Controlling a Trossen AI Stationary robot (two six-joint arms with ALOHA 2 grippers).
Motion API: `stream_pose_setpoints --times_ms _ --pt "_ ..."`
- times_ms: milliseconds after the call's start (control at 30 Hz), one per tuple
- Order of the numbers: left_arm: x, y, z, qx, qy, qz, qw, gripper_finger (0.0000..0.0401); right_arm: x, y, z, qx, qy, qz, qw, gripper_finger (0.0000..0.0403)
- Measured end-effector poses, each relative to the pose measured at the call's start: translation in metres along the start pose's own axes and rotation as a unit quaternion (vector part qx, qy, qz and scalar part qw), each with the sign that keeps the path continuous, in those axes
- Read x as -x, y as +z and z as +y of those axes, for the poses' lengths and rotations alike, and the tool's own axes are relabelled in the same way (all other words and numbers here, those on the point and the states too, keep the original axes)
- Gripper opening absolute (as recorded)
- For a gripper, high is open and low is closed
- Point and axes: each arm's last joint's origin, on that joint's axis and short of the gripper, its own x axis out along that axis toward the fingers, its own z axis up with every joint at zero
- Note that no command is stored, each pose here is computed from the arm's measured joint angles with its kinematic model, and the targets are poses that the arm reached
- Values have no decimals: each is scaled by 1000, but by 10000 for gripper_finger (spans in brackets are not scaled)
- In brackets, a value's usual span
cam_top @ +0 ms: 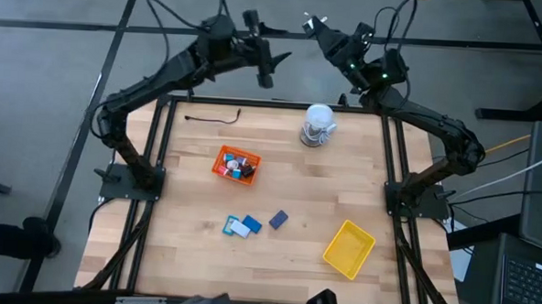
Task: Pick & Place Office items
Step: Put the black charger adapter into the orange basket
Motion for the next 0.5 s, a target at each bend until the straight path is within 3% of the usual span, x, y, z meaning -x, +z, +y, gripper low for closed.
stream_pose_setpoints --times_ms 267,500 --pt "-14 20 -8 -12 69 -65 995 249 -4 0 2 -11 15 15 1000 148" --pt "-11 23 2 24 111 -88 990 256 -5 -3 0 -15 20 28 999 148"
